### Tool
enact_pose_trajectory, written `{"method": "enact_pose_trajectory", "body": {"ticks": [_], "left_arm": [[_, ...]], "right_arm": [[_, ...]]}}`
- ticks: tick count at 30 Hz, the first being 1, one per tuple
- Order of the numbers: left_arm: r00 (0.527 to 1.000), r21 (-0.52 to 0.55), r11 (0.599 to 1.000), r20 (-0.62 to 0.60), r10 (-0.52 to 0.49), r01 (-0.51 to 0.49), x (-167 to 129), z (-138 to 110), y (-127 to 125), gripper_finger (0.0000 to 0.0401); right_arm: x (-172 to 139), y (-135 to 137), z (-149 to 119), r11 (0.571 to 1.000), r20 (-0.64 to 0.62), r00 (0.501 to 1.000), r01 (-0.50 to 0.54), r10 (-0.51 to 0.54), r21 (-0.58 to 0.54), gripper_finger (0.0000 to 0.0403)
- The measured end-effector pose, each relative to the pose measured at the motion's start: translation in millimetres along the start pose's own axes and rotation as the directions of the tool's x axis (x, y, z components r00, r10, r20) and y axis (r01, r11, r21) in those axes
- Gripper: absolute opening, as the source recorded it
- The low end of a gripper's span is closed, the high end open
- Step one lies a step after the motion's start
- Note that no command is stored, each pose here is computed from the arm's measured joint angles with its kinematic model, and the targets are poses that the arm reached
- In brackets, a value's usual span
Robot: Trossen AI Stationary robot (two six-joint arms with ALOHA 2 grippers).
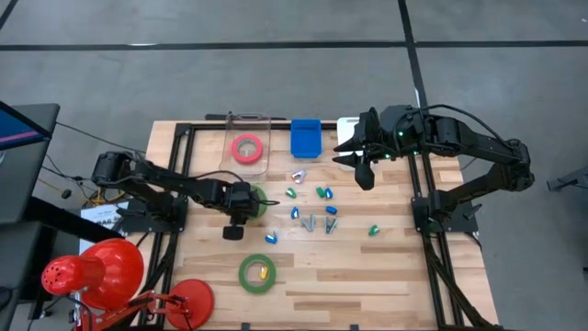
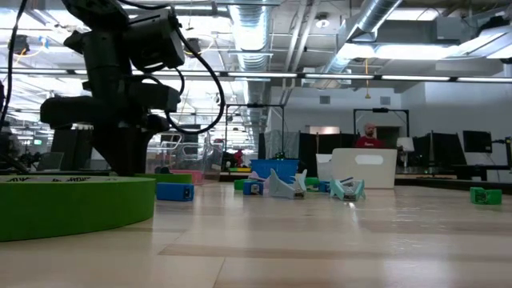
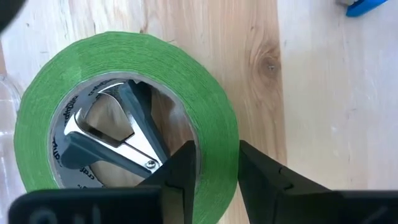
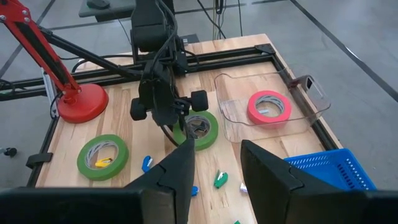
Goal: Pick and place Stapler, Stapler remover, tape
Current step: Put the top green tape into the transparent bin
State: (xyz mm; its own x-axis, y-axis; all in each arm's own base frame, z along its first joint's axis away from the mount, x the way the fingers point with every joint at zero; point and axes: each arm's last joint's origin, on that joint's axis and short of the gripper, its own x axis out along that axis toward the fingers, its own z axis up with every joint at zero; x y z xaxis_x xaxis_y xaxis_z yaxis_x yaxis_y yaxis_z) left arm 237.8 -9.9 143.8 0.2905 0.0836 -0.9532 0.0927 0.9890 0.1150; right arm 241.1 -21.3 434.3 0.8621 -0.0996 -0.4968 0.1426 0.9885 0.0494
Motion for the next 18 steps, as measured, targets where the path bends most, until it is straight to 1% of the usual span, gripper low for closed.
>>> {"method": "enact_pose_trajectory", "body": {"ticks": [8, 15, 18], "left_arm": [[0.996, -0.007, 1.0, 0.084, -0.023, 0.024, -18.2, 1.7, 1.0, 0.0085], [0.986, -0.013, 1.0, 0.167, -0.02, 0.022, -36.7, 1.4, 2.7, 0.0085], [0.978, -0.009, 0.999, 0.201, -0.05, 0.053, -43.5, 1.1, 2.4, 0.0085]], "right_arm": [[0.0, 0.0, 0.0, 1.0, 0.0, 1.0, 0.0, 0.0, 0.0, 0.0122], [0.0, 0.0, 0.0, 1.0, 0.0, 1.0, 0.0, 0.0, 0.0, 0.0122], [0.0, 0.0, 0.0, 1.0, 0.0, 1.0, 0.0, 0.0, 0.0, 0.0122]]}}
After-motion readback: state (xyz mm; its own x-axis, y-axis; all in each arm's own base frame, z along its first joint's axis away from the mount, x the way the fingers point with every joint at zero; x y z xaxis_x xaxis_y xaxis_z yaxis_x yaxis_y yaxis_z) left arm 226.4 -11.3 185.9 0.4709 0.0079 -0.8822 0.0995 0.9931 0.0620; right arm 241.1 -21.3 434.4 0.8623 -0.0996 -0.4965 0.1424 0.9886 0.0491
